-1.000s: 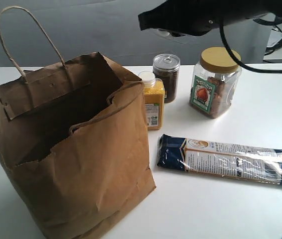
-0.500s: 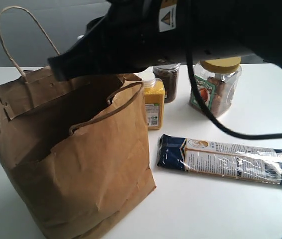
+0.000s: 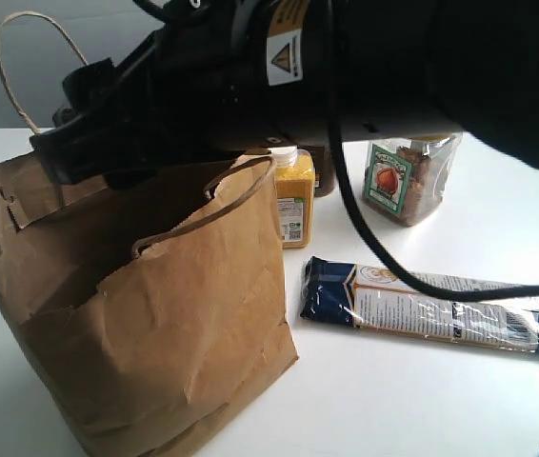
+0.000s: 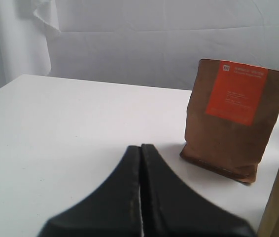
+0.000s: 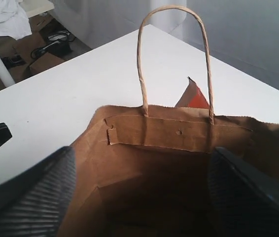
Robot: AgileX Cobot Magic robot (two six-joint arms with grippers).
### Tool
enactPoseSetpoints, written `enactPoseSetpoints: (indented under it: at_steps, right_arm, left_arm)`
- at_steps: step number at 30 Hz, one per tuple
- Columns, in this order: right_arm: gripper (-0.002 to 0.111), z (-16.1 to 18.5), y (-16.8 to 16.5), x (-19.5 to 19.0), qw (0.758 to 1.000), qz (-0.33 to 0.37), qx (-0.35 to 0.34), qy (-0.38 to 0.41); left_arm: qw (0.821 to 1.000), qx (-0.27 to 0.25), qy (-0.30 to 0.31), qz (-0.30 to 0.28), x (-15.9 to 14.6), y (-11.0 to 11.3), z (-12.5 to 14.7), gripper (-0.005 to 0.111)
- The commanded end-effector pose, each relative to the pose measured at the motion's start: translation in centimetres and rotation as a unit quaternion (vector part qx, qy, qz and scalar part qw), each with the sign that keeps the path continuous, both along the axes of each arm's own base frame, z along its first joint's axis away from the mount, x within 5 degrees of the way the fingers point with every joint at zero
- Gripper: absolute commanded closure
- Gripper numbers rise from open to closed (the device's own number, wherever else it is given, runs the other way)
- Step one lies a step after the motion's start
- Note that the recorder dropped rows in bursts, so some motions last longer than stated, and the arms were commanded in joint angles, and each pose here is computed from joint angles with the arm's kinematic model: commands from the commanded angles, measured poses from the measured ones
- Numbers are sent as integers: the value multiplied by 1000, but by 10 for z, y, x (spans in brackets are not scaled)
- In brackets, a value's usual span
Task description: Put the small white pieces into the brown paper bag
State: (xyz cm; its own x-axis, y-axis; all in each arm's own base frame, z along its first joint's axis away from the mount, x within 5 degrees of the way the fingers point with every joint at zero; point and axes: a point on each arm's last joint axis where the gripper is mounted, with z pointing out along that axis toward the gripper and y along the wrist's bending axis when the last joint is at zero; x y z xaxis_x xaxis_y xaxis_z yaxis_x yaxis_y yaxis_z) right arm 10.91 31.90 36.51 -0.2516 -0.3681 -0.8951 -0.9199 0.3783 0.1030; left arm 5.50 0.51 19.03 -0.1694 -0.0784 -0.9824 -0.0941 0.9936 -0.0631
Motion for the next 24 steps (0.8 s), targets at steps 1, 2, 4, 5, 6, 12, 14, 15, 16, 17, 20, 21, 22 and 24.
enactPoseSetpoints:
  at_steps: [1, 2, 4, 5, 6, 12, 14, 15, 16, 17, 20, 21, 22, 24]
  right_arm:
    - [33, 2, -2, -2, 1000, 0, 7, 3]
    - [34, 1, -2, -2, 1000, -1, 5, 1]
    - [39, 1, -4, 0, 1000, -15, 3, 11]
    - [45, 1, -5, 2, 1000, -23, 2, 12]
    - [51, 2, -7, 6, 999, -34, 1, 14]
    - [87, 11, -23, 19, 998, -65, 3, 5]
    - [96, 17, -32, 23, 997, -78, 5, 5]
    - [99, 19, -35, 25, 997, -83, 5, 4]
    - [103, 19, -39, 28, 996, -90, 3, 3]
    - [107, 19, -45, 30, 995, -97, 4, 3]
    - [108, 13, -62, 37, 993, -120, 3, 4]
    - [108, 7, -67, 39, 992, -126, 0, 6]
    - [108, 2, -74, 41, 991, -135, -4, 10]
    - [108, -8, -87, 43, 988, -151, -7, 17]
  left_arm:
    - [1000, -6, -2, -2, 0, 0, -1, 107]
    - [1000, -6, -2, -2, 0, 0, -1, 107]
    - [1000, -6, -2, -2, 0, 0, -1, 107]
    - [1000, -6, -2, -2, 0, 0, -1, 107]
    - [1000, -6, -2, -2, 0, 0, -1, 107]
    - [1000, -6, -2, -2, 0, 0, -1, 107]
    - [1000, -6, -2, -2, 0, 0, -1, 107]
    - [1000, -6, -2, -2, 0, 0, -1, 107]
    - [1000, -6, -2, -2, 0, 0, -1, 107]
    - [1000, -6, -2, -2, 0, 0, -1, 107]
    - [1000, -6, -2, -2, 0, 0, -1, 107]
    - [1000, -6, -2, -2, 0, 0, -1, 107]
    - [1000, -6, -2, -2, 0, 0, -1, 107]
    - [1000, -6, -2, -2, 0, 0, -1, 107]
